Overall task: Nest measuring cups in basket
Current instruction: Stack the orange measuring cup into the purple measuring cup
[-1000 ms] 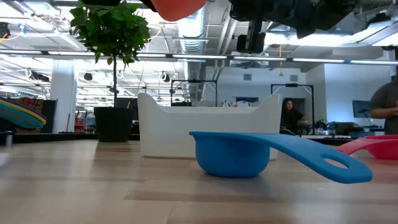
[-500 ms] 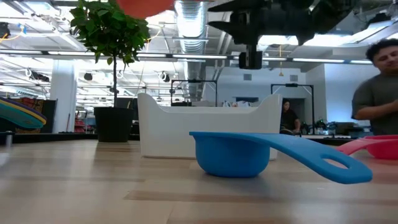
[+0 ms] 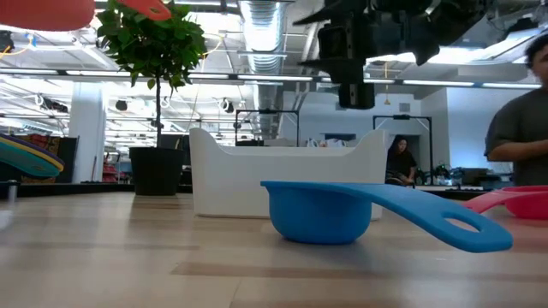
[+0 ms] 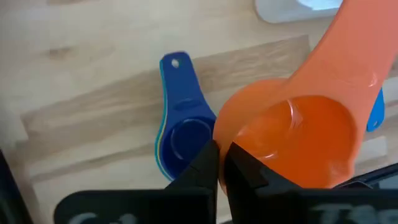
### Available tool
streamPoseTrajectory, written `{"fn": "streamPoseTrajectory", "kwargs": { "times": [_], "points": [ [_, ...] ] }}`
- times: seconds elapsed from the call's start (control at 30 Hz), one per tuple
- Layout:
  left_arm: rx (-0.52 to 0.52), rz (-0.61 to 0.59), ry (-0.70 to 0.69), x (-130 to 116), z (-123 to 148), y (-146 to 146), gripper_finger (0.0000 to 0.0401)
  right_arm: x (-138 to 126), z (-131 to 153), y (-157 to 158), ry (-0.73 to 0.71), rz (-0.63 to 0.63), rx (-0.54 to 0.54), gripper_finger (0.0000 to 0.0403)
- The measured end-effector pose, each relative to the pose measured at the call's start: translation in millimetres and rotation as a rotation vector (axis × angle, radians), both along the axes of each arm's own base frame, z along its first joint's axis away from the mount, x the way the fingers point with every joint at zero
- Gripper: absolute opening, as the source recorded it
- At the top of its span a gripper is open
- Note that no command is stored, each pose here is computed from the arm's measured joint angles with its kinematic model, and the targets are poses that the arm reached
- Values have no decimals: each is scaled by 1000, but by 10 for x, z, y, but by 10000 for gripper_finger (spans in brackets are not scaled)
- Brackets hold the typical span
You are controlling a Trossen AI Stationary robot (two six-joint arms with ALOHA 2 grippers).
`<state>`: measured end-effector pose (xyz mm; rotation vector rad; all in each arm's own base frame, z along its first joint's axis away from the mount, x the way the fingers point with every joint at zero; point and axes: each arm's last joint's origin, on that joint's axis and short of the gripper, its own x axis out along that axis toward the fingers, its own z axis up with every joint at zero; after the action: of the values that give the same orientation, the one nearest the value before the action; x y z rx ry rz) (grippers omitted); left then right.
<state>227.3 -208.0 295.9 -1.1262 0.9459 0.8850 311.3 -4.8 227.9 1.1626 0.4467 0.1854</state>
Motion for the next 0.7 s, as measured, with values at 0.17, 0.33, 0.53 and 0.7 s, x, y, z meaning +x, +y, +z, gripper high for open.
{"fn": "streamPoseTrajectory", "kwargs": {
  "times": [0.17,0.33,0.53,0.7],
  "points": [
    [66,-21,98,-21,-141,-34,0,-2,-13,6,12,-7,-6,219],
    [69,-37,244,-2,-370,-149,0,-2,-22,71,22,-4,-12,217],
    [63,-24,317,44,-561,-244,0,-6,-34,179,35,-5,-24,219],
    [67,-14,338,56,-616,-262,0,-13,-59,198,61,-13,-33,216]
  ]
}}
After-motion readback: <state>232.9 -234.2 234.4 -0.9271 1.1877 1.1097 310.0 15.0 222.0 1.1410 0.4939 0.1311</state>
